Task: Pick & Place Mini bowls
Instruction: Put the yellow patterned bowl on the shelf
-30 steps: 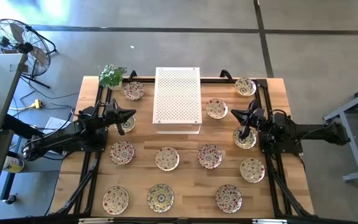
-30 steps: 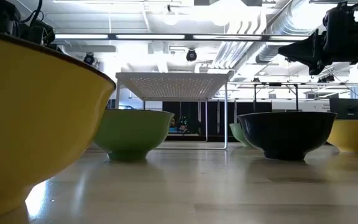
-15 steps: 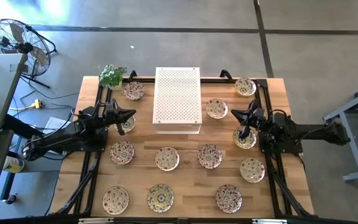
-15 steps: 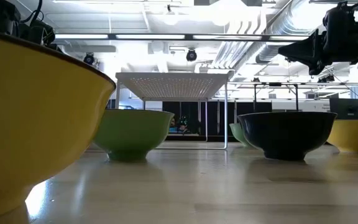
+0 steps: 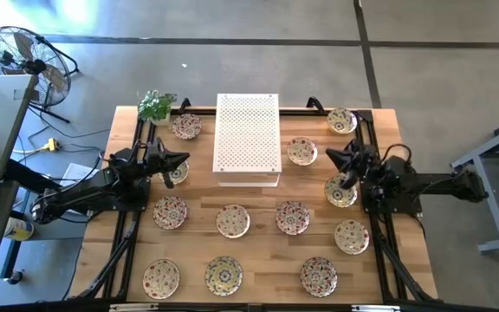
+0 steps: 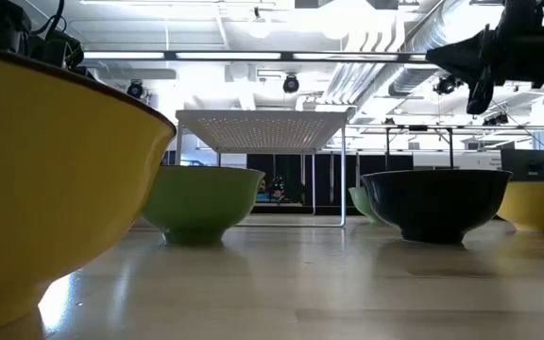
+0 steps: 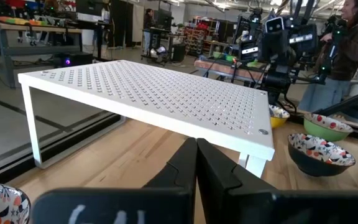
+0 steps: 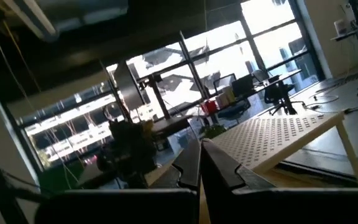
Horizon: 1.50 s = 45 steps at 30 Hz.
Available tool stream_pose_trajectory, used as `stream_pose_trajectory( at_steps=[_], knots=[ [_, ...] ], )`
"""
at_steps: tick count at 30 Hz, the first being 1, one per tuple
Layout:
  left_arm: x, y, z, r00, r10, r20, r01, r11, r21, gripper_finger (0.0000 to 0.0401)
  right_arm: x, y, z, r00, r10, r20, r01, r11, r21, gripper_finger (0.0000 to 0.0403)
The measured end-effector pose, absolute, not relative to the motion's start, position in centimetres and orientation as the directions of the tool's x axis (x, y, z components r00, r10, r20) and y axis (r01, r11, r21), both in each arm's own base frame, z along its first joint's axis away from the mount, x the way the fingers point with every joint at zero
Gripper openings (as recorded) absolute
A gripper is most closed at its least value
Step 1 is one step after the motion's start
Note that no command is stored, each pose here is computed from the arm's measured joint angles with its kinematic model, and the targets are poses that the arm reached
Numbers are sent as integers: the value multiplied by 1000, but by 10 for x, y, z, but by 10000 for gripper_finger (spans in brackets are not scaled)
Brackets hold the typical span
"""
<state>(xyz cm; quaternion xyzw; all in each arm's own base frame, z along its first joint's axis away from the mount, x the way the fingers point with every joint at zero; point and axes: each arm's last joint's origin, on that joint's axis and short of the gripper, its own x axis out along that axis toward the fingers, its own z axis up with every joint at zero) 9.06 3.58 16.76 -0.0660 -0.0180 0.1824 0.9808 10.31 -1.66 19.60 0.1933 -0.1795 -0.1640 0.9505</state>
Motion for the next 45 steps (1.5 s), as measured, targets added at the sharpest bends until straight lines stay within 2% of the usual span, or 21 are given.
stream_pose_trajectory(
  at_steps=[9,13,17,21,26,29,34,40,45],
  knots=[
    [91,36,168,933,361,11,-356,924,-139,3,96,-17,213,804,-397,444,143,852,504,0],
    [91,36,168,933,360,12,-355,924,-139,3,96,-18,233,799,-428,423,238,870,431,0],
    [91,36,168,933,361,12,-356,924,-139,3,106,-20,256,810,-526,260,443,839,315,0],
    [91,36,168,934,358,12,-353,925,-140,3,119,-22,279,795,-602,70,570,782,253,0],
    [91,36,168,935,356,12,-351,926,-140,3,132,-29,284,669,-724,-165,732,607,309,9],
    [91,36,168,934,356,12,-351,926,-140,3,137,-36,282,583,-774,-249,781,448,435,30],
    [91,36,168,934,356,12,-351,926,-140,3,146,-56,277,504,-795,-338,815,307,492,83],
    [91,36,168,933,360,12,-349,911,-218,3,154,-104,277,452,-764,-460,870,264,417,138],
    [91,36,168,932,363,12,-351,910,-219,3,154,-158,283,422,-719,-552,890,212,404,156]
  ],
)
